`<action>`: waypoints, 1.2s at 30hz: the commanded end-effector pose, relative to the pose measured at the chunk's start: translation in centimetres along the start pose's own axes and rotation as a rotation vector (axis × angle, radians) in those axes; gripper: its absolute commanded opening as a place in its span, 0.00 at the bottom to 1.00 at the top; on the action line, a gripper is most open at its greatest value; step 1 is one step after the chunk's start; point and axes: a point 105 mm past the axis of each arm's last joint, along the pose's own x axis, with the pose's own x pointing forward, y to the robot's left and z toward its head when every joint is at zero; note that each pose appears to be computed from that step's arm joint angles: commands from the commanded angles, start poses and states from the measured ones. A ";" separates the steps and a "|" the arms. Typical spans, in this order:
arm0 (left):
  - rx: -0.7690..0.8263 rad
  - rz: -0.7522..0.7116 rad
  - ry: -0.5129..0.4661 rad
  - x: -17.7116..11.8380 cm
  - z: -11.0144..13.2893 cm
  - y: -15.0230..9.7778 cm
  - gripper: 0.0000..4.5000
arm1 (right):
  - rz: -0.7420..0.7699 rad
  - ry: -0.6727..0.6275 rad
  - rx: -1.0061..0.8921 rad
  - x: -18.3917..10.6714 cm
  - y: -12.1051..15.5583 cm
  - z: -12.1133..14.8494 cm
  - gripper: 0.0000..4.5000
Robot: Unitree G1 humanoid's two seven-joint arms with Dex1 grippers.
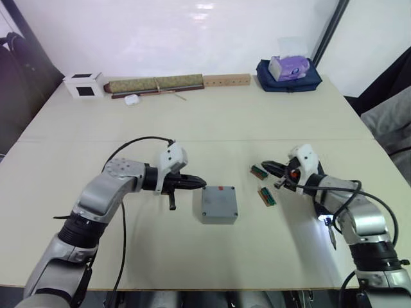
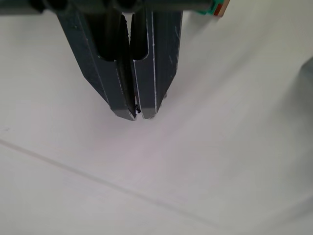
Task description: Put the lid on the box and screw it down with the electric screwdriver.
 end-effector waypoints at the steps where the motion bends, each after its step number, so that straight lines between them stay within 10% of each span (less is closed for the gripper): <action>1: 0.039 0.004 -0.017 -0.7 0.9 0.1 0.00 | -0.012 -0.086 -0.085 -0.9 -0.5 3.4 0.01; 17: 0.034 -0.060 0.030 -2.7 0.4 -1.7 0.00 | 0.296 -0.094 -0.049 -1.4 10.8 4.7 0.01; 36: 0.032 -0.033 0.022 -2.0 0.4 -1.2 0.00 | 0.296 -0.021 -0.012 -0.5 10.9 2.3 0.01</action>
